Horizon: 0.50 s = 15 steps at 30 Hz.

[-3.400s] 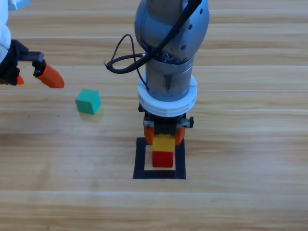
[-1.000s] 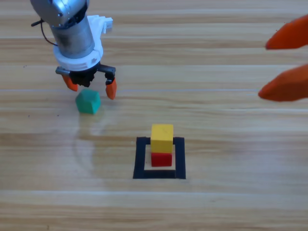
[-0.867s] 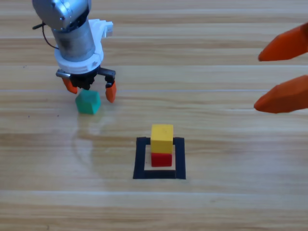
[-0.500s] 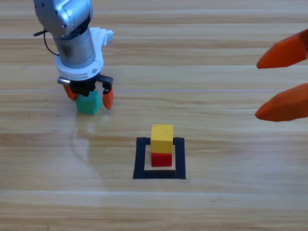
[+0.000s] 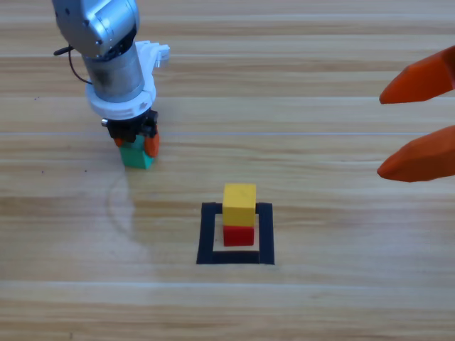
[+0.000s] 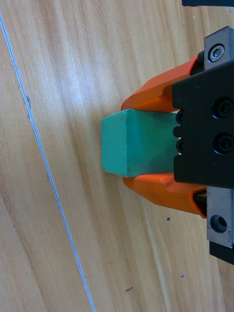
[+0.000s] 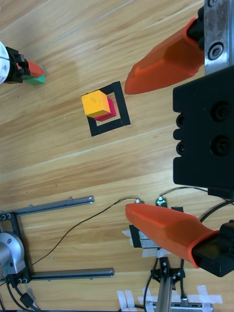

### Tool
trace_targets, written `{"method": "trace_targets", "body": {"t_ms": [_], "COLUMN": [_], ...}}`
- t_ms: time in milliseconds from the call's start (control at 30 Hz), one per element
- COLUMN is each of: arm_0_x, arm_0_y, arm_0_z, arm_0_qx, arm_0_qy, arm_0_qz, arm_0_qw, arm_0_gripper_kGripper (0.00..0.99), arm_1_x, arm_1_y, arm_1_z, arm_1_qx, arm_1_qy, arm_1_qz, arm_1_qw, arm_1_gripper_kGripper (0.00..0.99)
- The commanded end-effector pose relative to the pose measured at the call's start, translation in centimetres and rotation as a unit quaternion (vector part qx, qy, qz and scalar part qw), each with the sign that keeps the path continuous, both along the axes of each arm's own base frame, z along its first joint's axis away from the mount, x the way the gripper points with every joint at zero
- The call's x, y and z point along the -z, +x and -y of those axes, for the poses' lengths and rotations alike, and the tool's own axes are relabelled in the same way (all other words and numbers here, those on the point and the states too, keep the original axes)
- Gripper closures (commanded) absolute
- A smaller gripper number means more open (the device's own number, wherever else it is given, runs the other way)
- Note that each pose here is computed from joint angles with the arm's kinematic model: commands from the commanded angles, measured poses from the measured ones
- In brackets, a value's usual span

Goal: Stack the blocks in the rectangular block: red at the bottom, yellow in the middle, green on top

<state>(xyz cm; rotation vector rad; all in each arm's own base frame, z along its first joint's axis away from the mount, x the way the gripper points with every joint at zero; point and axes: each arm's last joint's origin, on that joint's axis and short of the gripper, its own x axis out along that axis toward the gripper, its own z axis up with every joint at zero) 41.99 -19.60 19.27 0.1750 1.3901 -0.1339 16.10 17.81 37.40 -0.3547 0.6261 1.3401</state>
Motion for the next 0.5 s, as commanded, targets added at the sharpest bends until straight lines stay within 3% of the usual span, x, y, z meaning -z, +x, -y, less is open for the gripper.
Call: {"method": "trace_targets", "body": {"t_ms": [33, 100, 233, 367, 500], "arm_0_x": [2.4, 1.5, -1.9, -6.1, -8.0], "arm_0_y": [-0.1, -0.3, -1.2, -2.6, -5.4], "arm_0_z": [-0.9, -1.0, -0.4, 3.9, 7.1], "arm_0_qx": [-0.007, -0.015, -0.045, -0.073, -0.089], "arm_0_qy": [0.019, 0.014, 0.014, 0.041, 0.034], "arm_0_qz": [-0.029, -0.021, -0.021, -0.032, -0.037], "arm_0_qw": [0.999, 1.0, 0.999, 0.996, 0.995], "arm_0_gripper_kGripper": [0.939, 0.99, 0.99, 0.99, 0.99], "arm_1_x": [1.4, 1.3, 1.3, 1.3, 1.2], "arm_1_y": [-0.3, -0.3, -0.3, -0.3, -0.4], "arm_1_z": [-0.3, -0.2, -0.2, -0.2, -0.1], "arm_1_qx": [-0.013, -0.013, -0.013, -0.013, -0.013], "arm_1_qy": [-0.02, -0.019, -0.018, -0.019, -0.017], "arm_1_qz": [-0.022, -0.021, -0.02, -0.02, -0.018], "arm_1_qw": [0.999, 1.0, 1.0, 1.0, 1.0], "arm_1_gripper_kGripper": [0.01, 0.01, 0.01, 0.01, 0.01]}}
